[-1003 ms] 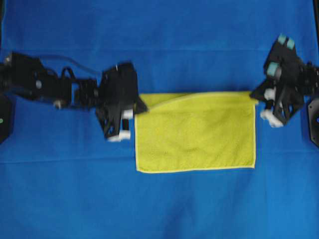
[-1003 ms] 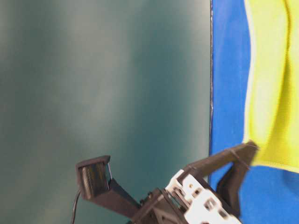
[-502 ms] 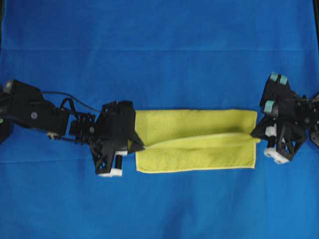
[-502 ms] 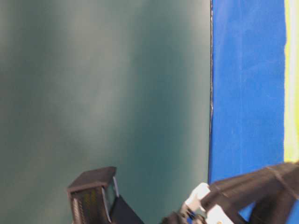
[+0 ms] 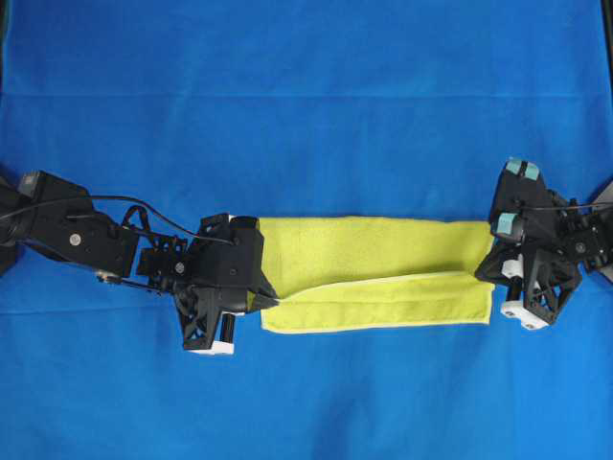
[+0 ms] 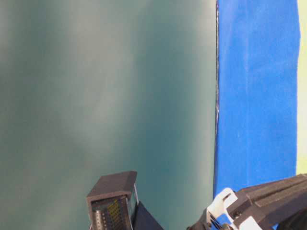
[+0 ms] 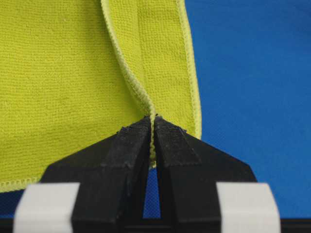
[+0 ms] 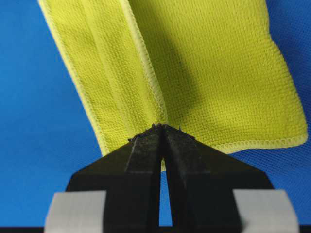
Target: Fold the yellow towel.
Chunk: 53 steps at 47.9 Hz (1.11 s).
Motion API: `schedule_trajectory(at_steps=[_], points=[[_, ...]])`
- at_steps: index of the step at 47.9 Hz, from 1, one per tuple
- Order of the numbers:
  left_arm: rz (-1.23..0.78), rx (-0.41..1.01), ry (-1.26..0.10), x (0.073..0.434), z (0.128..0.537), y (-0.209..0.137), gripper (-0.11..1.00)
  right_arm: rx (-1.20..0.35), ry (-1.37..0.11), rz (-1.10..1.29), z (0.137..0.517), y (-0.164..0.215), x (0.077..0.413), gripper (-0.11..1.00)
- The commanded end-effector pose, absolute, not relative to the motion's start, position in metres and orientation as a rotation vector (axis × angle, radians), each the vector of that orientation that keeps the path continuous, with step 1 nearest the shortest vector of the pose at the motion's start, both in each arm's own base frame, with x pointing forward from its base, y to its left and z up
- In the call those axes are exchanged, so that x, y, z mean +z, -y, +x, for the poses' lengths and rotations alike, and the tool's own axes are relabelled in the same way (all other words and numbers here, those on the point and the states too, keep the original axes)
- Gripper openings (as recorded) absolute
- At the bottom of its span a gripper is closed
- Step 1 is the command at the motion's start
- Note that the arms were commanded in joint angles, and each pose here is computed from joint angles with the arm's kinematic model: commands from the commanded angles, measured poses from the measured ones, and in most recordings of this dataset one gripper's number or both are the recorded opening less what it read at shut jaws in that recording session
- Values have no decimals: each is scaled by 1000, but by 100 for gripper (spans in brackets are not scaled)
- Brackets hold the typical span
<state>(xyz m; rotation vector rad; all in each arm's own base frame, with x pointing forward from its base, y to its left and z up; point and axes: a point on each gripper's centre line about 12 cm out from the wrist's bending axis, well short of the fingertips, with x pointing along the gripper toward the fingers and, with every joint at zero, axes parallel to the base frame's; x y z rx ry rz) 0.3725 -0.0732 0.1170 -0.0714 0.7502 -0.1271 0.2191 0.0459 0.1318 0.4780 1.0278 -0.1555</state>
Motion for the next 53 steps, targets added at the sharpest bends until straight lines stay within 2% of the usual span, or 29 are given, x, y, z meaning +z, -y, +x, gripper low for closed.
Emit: schedule_trajectory(at_steps=[1, 3, 5, 12, 14, 17, 20, 29, 41, 53], points=[[-83, -130, -704, 128, 379, 75, 2, -142, -1003, 485, 226, -49, 138, 3], [-86, -131, -701, 128, 379, 76, 4, -140, -1002, 485, 226, -49, 138, 9], [-91, -130, -703, 128, 379, 76, 13, -135, -1004, 481, 226, -50, 139, 21], [-99, -146, -705, 128, 377, 85, 56, -93, -1011, 460, 224, -61, 139, 62], [-96, -156, -705, 129, 376, 89, 69, -81, -1012, 459, 224, -65, 140, 66], [-90, -179, -705, 129, 375, 98, 81, -65, -1008, 466, 224, -70, 141, 60], [-84, -199, -706, 129, 373, 106, 76, -46, -1002, 484, 224, -77, 143, 55], [-101, -223, -696, 134, 372, 119, 59, -21, -1008, 511, 221, -89, 145, 56], [-115, -201, -664, 146, 376, 109, 58, -34, -990, 475, 224, -81, 148, 56], [-156, -67, -653, 148, 387, 55, 58, -207, -992, 411, 230, -31, 144, 56]])
